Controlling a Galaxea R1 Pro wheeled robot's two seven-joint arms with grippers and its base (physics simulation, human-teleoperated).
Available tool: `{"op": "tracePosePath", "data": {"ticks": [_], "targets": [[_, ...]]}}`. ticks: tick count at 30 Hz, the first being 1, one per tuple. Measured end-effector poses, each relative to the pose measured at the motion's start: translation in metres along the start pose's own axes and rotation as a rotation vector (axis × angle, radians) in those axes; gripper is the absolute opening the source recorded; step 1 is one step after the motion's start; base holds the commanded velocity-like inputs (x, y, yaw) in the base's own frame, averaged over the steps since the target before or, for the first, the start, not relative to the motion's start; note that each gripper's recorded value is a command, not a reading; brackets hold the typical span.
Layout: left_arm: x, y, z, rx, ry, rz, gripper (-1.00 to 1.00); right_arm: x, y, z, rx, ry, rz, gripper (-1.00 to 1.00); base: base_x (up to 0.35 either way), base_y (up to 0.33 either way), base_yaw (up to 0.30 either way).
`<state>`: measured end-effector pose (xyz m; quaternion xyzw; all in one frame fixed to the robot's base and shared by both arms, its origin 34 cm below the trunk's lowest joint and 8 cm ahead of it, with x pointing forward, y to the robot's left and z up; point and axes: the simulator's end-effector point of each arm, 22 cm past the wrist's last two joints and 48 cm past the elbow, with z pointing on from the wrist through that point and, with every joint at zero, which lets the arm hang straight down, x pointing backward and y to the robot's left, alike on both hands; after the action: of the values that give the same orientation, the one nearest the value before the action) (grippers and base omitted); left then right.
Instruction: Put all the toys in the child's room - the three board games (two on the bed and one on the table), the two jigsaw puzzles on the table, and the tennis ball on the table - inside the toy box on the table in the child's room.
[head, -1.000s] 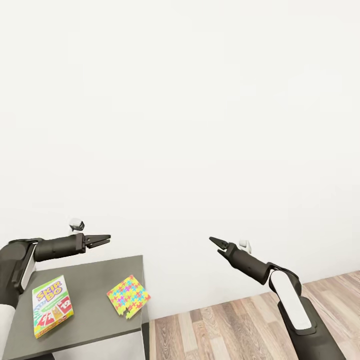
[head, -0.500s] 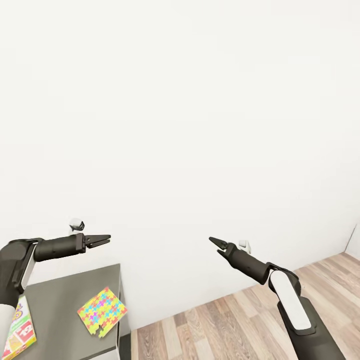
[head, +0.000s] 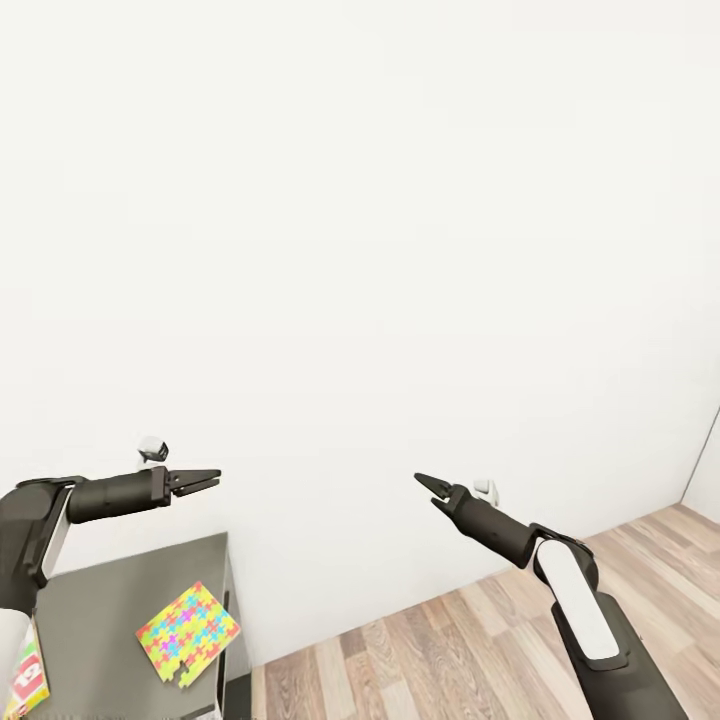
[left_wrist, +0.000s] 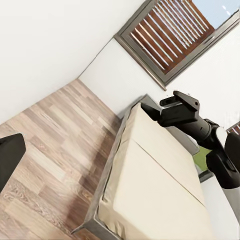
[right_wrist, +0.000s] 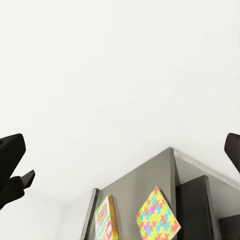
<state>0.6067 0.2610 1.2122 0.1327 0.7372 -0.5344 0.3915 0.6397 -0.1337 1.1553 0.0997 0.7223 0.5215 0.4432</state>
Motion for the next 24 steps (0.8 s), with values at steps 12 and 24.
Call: {"op": "tracePosePath", "data": {"ticks": [12,24], "targets": [[0.0,0.0,0.0,0.0,0.001,0.0,1.0,0.002,-0.002,0.001,0.004,0.003,0.004,1.0,0.012,-0.017,0.277],[0.001,0.02,0.0,-0.089,0.004,-0.003,1.0,0.002,-0.005,0.0,0.011,0.004,0.002,1.0,0.004,-0.003,0.284]]}}
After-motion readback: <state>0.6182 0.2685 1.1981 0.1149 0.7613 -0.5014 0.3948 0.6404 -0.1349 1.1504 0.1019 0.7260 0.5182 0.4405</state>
